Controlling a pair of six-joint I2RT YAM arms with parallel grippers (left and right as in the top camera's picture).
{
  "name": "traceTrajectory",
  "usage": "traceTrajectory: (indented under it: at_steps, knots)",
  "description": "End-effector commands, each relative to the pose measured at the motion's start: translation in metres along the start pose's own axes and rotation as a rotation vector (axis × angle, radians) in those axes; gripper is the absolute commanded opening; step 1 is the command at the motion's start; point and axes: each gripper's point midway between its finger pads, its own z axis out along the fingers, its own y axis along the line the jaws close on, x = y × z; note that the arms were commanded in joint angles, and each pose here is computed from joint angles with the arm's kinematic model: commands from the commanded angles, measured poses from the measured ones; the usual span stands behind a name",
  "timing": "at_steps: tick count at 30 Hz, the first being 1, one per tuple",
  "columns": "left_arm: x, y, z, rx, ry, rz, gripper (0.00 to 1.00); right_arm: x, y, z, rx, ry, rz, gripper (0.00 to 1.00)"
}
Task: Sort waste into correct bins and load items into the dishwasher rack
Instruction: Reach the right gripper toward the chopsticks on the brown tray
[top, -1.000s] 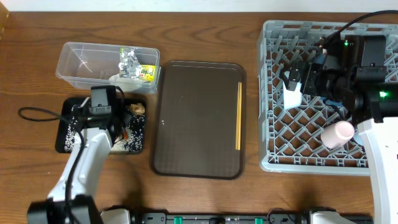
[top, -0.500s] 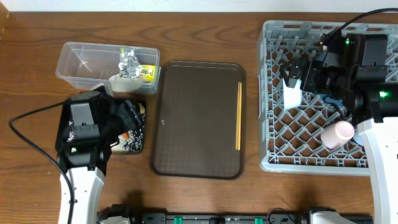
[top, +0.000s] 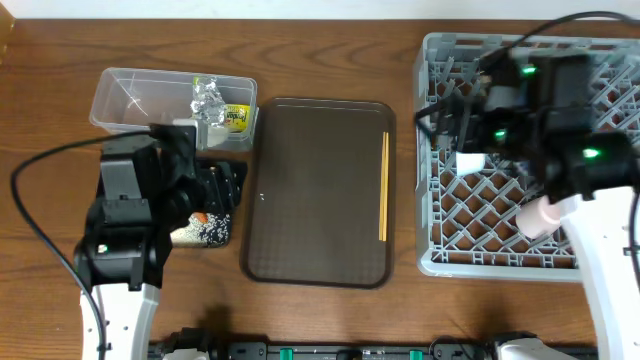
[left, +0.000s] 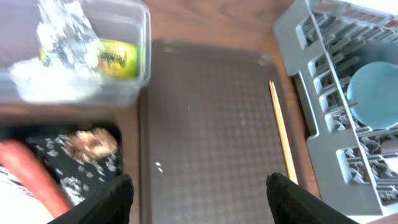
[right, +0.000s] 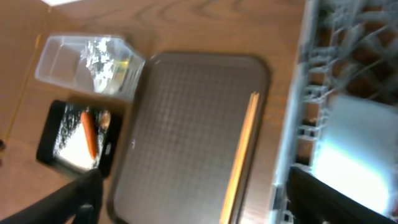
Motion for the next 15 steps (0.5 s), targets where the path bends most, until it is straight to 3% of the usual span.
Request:
traceTrajectory:
  at_steps: [1,4,5,6,8,15]
  knots:
    - [-0.008,0.01,-0.008,-0.082,-0.019,0.043,0.7,0.016,0.002,0.023,0.117,0.051,0.029,0.8]
    - [-0.001,0.012,-0.007,-0.09,0.006,0.034,0.74,0.036,0.005,0.049,0.201,0.122,0.057,0.68]
    - [0.001,0.012,-0.007,-0.093,0.016,0.03,0.92,0.043,0.007,0.059,0.212,0.151,0.073,0.62]
    - [0.004,0.014,-0.008,-0.104,0.025,0.026,0.98,0.05,0.01,0.069,0.216,0.179,0.082,0.59]
    - [0.008,0.02,-0.008,-0.138,0.044,0.019,0.98,0.062,0.011,0.091,0.231,0.229,0.098,0.49]
    - [0.023,0.026,-0.009,-0.172,0.102,0.0,0.98,0.11,-0.019,0.166,0.369,0.407,0.179,0.41]
